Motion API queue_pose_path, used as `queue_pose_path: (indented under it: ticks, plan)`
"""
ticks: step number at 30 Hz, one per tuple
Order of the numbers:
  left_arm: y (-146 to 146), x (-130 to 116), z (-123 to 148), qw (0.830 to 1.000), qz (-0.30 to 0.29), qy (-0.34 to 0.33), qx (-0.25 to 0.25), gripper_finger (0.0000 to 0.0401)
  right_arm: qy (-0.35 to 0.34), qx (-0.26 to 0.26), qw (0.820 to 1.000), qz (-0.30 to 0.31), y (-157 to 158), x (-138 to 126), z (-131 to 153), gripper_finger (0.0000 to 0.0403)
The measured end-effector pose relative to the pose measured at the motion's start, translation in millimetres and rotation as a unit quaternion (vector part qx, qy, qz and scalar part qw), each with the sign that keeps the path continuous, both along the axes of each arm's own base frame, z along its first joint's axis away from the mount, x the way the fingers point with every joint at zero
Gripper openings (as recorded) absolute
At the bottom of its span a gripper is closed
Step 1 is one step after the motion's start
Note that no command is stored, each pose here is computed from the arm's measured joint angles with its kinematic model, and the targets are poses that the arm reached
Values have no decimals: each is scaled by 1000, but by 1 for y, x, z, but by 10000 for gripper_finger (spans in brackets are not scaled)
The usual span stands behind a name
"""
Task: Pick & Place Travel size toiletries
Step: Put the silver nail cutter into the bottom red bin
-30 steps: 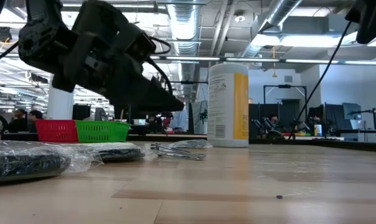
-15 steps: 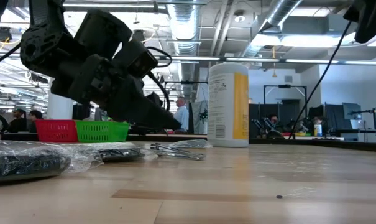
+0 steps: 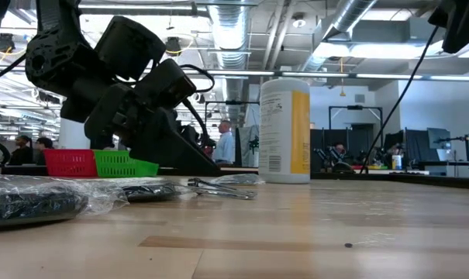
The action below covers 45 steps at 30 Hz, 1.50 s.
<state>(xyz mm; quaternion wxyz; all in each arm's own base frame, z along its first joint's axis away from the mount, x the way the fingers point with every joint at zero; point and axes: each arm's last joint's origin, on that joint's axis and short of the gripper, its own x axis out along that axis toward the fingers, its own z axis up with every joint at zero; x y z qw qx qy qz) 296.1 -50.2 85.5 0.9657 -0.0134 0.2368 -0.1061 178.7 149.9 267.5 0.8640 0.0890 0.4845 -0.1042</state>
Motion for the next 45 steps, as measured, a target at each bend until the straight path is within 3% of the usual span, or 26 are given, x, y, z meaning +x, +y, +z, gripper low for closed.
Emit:
queue_pose_path:
  ticks: [37, 45]
  plan:
    - [1, -4, -7, 999, 8, 41, 10, 140, 0, 0, 1000, -1, 0, 0, 0, 127]
    - [0, 2, -9, 999, 9, 42, 8, 113, -7, -7, 1000, -4, 0, 0, 0, 127]
